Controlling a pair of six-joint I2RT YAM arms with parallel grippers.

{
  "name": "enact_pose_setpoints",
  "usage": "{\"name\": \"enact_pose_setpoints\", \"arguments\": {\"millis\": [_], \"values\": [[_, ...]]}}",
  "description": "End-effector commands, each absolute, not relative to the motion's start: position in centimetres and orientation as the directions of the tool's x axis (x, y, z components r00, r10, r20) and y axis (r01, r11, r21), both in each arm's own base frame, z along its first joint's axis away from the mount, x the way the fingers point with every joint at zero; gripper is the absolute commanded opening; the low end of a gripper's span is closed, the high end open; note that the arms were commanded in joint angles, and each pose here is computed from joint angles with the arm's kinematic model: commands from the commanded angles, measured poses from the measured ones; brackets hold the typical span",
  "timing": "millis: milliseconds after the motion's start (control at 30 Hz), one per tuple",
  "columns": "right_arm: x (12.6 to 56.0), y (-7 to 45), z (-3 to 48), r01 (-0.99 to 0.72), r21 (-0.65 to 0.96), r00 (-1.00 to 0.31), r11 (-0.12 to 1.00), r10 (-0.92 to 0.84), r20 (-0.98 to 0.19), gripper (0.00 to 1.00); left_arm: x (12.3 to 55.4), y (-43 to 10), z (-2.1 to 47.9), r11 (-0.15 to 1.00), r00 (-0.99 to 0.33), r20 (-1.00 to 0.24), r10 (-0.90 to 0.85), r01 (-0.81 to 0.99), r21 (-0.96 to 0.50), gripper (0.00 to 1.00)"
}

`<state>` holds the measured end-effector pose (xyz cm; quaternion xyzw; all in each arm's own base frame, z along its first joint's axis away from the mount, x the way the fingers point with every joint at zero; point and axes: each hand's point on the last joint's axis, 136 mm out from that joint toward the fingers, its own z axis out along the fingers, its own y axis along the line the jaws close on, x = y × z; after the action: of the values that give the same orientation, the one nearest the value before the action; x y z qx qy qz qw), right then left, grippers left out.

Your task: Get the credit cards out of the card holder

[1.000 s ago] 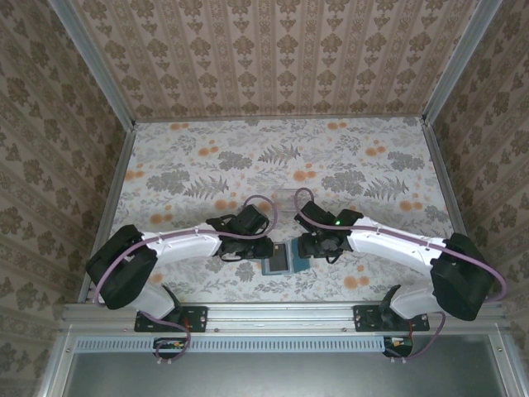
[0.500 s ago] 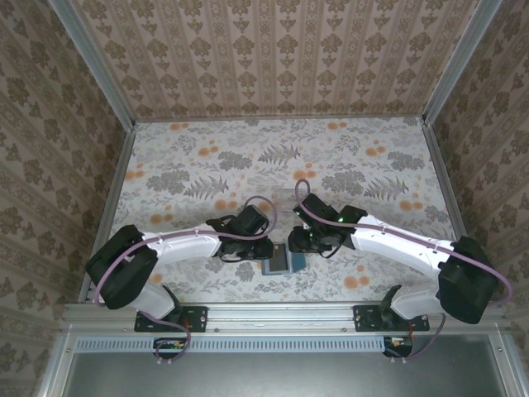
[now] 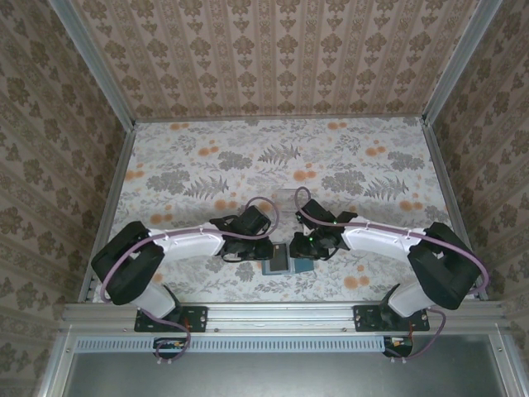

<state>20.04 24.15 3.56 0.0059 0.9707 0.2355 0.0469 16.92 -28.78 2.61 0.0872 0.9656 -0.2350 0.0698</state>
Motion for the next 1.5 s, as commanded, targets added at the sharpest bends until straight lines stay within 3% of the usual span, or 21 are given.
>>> {"name": "enact_pose_setpoints", "arguments": {"millis": [0, 500, 867, 1100, 1467], "values": [[20.3, 25.1, 3.4, 0.005, 0.544, -0.996, 0.839, 0.051, -0.068, 0.27, 16.4, -28.2, 1.5, 0.894, -0.976, -0.148, 0.161, 0.208, -0.397, 0.21], [20.8, 27.5, 4.0, -0.015, 0.655, -0.998, 0.756, 0.028, -0.055, 0.23, 16.4, -28.0, 0.9, 0.9, -0.976, -0.137, 0.167, 0.207, -0.384, 0.19], [20.6, 27.0, 2.3, 0.006, 0.62, -0.999, 0.785, 0.028, -0.026, 0.2, 16.2, -28.1, 0.9, 0.896, -0.976, -0.137, 0.17, 0.211, -0.391, 0.18], [20.7, 24.4, 2.1, 0.005, 0.488, -0.998, 0.873, 0.036, -0.054, 0.2, 16.3, -28.1, 1.2, 0.895, -0.974, -0.148, 0.172, 0.218, -0.39, 0.19], [20.6, 24.8, 4.2, -0.02, 0.527, -0.996, 0.85, 0.027, -0.082, 0.2, 16.4, -28.0, 1.4, 0.894, -0.973, -0.155, 0.17, 0.219, -0.392, 0.18]]}}
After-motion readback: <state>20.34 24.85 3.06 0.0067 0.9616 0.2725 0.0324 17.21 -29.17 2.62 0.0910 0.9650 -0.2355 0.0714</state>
